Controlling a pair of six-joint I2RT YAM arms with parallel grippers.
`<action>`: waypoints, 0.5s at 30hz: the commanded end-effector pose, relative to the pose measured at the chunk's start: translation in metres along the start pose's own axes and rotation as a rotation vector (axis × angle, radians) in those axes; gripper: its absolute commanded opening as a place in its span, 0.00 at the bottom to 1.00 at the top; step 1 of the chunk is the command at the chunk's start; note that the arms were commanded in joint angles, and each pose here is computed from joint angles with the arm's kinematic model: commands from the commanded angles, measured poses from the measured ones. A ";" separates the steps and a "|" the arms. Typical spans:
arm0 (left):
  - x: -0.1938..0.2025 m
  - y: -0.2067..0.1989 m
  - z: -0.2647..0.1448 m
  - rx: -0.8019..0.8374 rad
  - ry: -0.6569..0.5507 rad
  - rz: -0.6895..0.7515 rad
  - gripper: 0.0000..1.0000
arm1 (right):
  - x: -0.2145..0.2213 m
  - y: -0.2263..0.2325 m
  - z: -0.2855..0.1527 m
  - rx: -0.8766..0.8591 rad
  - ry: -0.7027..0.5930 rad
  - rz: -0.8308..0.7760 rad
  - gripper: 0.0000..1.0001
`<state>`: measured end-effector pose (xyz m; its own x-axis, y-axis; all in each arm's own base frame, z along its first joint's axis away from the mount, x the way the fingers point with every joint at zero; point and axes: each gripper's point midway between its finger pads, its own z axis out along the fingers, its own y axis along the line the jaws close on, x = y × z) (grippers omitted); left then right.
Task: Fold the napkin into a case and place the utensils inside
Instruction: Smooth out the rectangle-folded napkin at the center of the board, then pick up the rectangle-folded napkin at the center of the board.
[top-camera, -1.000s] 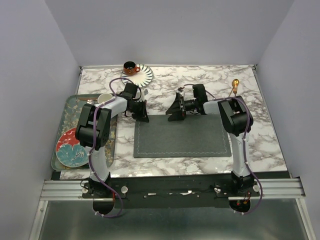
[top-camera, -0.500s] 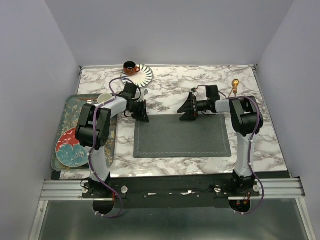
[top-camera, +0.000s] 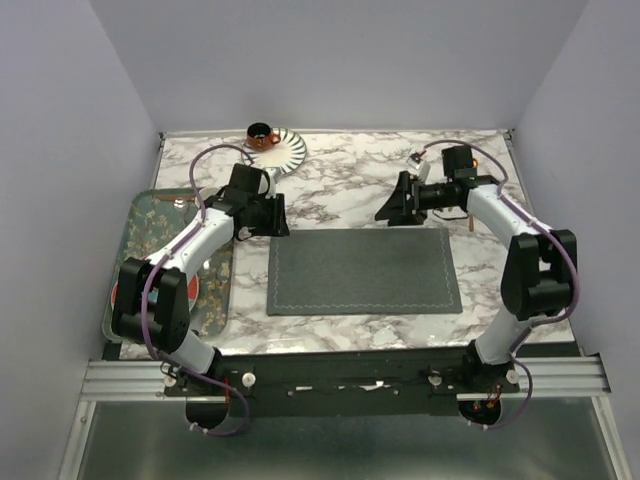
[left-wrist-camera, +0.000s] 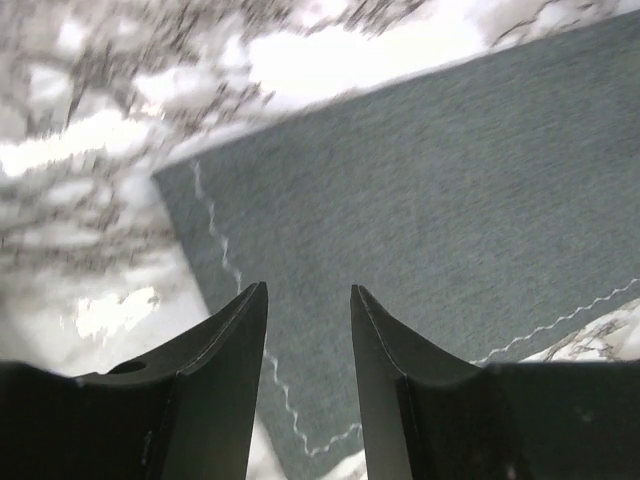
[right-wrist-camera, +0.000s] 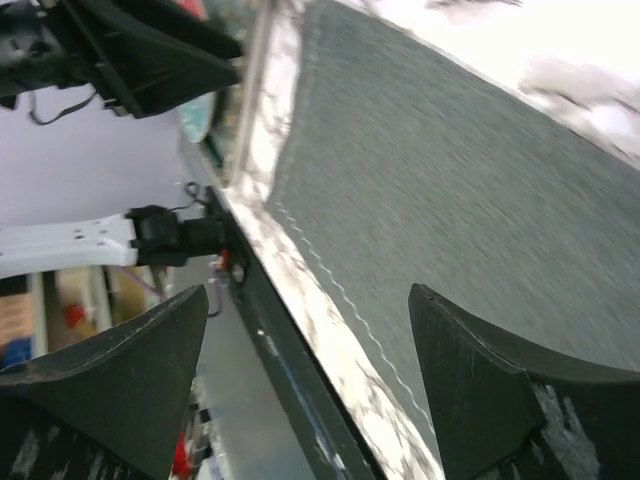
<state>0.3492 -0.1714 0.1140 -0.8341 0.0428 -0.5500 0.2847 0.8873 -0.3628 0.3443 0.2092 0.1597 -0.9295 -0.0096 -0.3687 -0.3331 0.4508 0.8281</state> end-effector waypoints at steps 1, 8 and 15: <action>0.071 0.044 -0.006 -0.249 0.103 -0.214 0.49 | 0.059 -0.072 -0.043 0.381 0.070 0.148 0.89; 0.098 0.063 0.000 -0.320 0.117 -0.223 0.36 | 0.084 -0.121 -0.099 0.657 0.081 0.188 0.77; 0.097 0.063 0.023 -0.300 0.157 -0.206 0.35 | 0.095 -0.143 -0.124 0.730 0.107 0.238 0.74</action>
<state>0.2780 -0.1160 0.0251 -0.9374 -0.1066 -0.3316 -0.0356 0.9764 -0.2130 0.2970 0.0575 0.0663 -0.9768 0.1258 -0.1735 0.0299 0.8816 0.4710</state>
